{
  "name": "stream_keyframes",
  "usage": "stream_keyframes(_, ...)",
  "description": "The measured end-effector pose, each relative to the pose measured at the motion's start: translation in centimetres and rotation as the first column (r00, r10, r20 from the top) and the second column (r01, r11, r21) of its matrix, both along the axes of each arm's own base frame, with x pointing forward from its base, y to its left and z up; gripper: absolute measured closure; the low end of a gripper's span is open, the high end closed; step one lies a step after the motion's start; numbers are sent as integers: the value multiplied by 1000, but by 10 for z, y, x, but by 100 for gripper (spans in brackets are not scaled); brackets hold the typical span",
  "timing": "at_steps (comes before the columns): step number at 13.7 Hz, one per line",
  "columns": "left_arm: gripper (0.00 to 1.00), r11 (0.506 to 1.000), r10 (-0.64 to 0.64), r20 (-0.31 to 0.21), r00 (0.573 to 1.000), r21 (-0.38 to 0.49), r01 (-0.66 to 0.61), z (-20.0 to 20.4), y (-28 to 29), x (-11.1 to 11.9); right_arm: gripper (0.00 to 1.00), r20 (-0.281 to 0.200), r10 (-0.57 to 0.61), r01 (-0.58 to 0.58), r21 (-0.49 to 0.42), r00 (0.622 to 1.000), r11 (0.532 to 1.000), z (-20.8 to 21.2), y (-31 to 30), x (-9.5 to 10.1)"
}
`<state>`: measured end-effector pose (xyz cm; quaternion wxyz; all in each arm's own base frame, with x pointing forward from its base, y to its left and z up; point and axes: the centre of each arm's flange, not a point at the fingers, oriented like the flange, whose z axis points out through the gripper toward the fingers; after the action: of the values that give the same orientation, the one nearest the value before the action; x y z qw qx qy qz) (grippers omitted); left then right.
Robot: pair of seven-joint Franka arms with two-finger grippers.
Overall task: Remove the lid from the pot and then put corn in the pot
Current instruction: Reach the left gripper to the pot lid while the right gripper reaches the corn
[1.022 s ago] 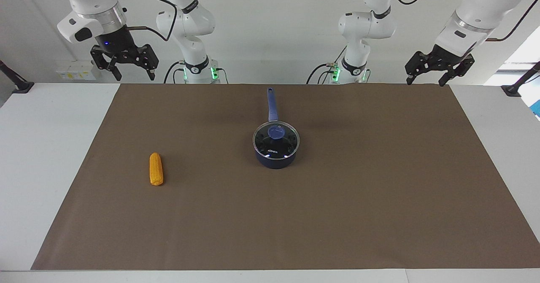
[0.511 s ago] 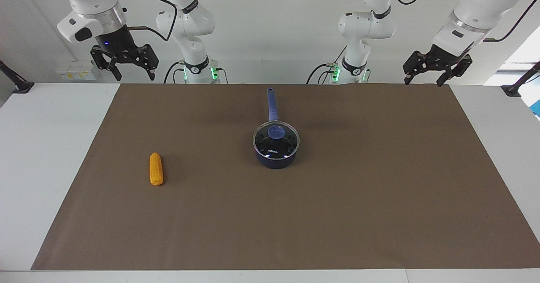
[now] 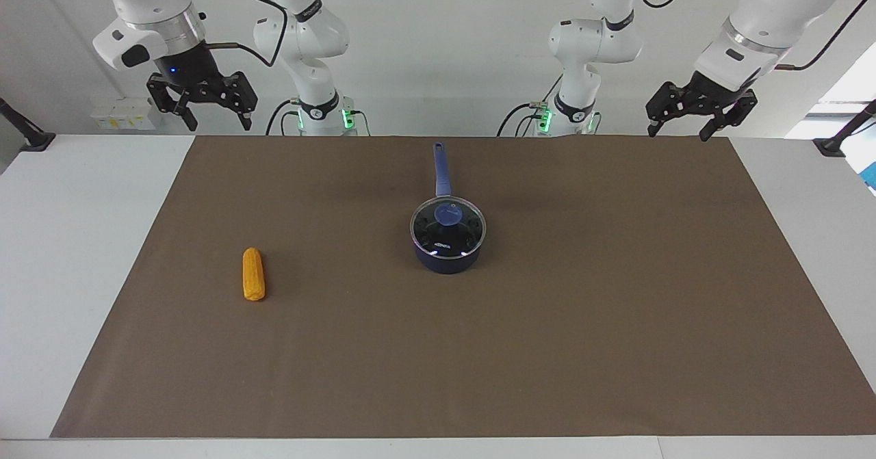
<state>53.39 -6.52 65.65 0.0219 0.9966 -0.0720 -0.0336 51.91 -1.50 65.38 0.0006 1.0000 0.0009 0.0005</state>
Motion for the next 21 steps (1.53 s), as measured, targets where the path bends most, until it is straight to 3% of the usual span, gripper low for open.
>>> stream_keyframes(4,0,1000,-27,-2,1000,-6,27,-1,-16,-2,0,-13,-6,6,1,1000,1000,-8,-3,-1)
stream_keyframes(6,0,999,-28,-5,1000,-22,28,-3,-18,-2,0,10,0,0,0,1000,1000,-27,-4,6)
stream_keyframes(9,0,998,-52,11,999,-31,52,-7,-33,1,0,40,66,-66,-6,997,998,-77,-9,29)
stream_keyframes(15,0,993,-118,14,993,-27,119,-54,-121,-2,0,84,224,-221,-40,971,974,-211,-23,103)
stream_keyframes(18,0,992,-125,19,992,-25,125,-73,-160,-11,0,80,290,-287,-50,954,957,-261,-24,121)
stream_keyframes(21,0,994,-107,31,994,-25,108,-91,-196,-13,0,57,338,-335,-49,940,941,-298,-31,124)
